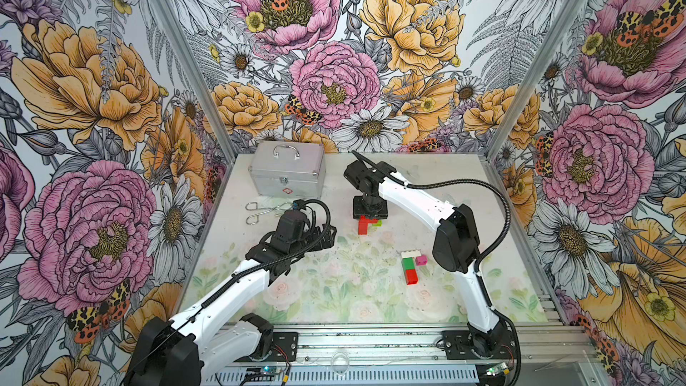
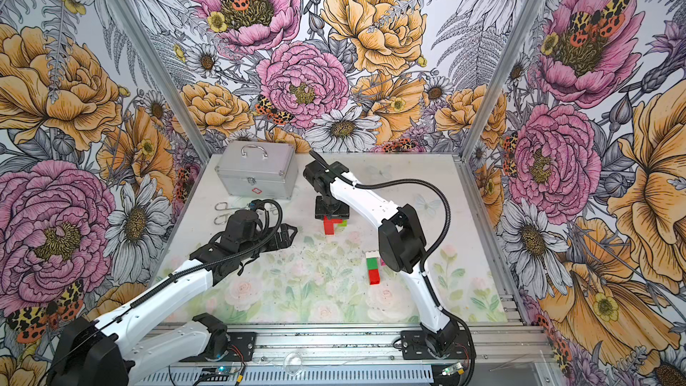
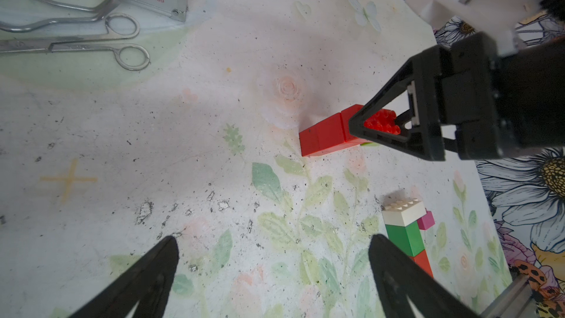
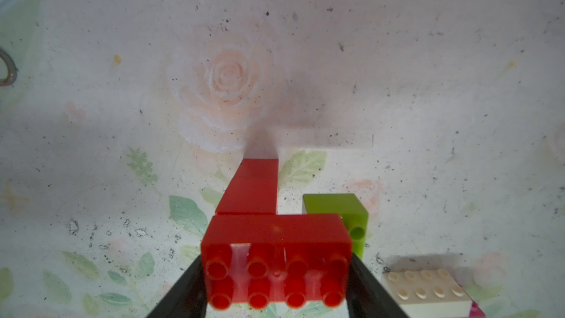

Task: Assemble the letter r with lego
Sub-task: Assemble the lego brick with the lego brick.

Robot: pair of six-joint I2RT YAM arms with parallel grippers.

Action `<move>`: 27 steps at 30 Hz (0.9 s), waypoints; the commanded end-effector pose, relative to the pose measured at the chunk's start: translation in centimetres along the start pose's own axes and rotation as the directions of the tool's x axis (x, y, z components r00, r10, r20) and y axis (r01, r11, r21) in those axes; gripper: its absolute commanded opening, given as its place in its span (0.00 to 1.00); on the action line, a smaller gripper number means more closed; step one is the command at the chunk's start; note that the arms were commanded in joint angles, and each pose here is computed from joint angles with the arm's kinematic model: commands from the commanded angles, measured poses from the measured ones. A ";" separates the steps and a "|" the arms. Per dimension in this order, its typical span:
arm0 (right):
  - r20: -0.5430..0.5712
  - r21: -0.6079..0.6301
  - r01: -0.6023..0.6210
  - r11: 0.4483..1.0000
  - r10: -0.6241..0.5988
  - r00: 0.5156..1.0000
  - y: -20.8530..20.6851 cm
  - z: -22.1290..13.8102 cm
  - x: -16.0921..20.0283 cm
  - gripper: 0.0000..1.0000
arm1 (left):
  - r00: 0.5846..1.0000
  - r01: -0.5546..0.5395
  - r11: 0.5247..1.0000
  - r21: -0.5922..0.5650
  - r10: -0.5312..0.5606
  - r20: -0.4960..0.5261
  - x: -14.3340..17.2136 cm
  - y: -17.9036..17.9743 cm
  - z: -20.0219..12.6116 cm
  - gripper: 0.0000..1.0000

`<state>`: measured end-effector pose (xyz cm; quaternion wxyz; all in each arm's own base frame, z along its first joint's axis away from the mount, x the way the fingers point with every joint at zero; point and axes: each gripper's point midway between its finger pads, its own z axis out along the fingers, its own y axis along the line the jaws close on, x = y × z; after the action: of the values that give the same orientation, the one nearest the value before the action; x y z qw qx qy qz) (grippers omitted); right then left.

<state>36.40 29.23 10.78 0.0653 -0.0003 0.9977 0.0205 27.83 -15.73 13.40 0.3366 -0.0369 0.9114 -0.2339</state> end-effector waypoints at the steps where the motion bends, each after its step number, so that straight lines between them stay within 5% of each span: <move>1: -0.044 0.079 0.031 0.996 -0.027 0.999 -1.0 2.5 0.6 0.54 | 1.000 0.009 1.000 0.020 -0.010 0.015 -0.2 -0.1 -0.2 0.99; 22: -0.191 0.152 0.174 0.973 -0.143 0.971 -2.2 7.3 2.8 0.52 | 1.000 0.013 1.000 0.013 -0.013 0.017 -0.2 0.0 -0.8 0.99; 27: -0.161 0.143 0.173 0.974 -0.150 0.975 -2.0 6.2 2.3 0.52 | 1.000 0.013 1.000 0.005 -0.013 0.019 -0.4 0.0 -0.9 0.99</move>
<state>36.68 29.18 10.28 0.0608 -0.0603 0.9963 0.0048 27.57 -15.58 13.90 0.3413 -0.0371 0.9090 -0.2365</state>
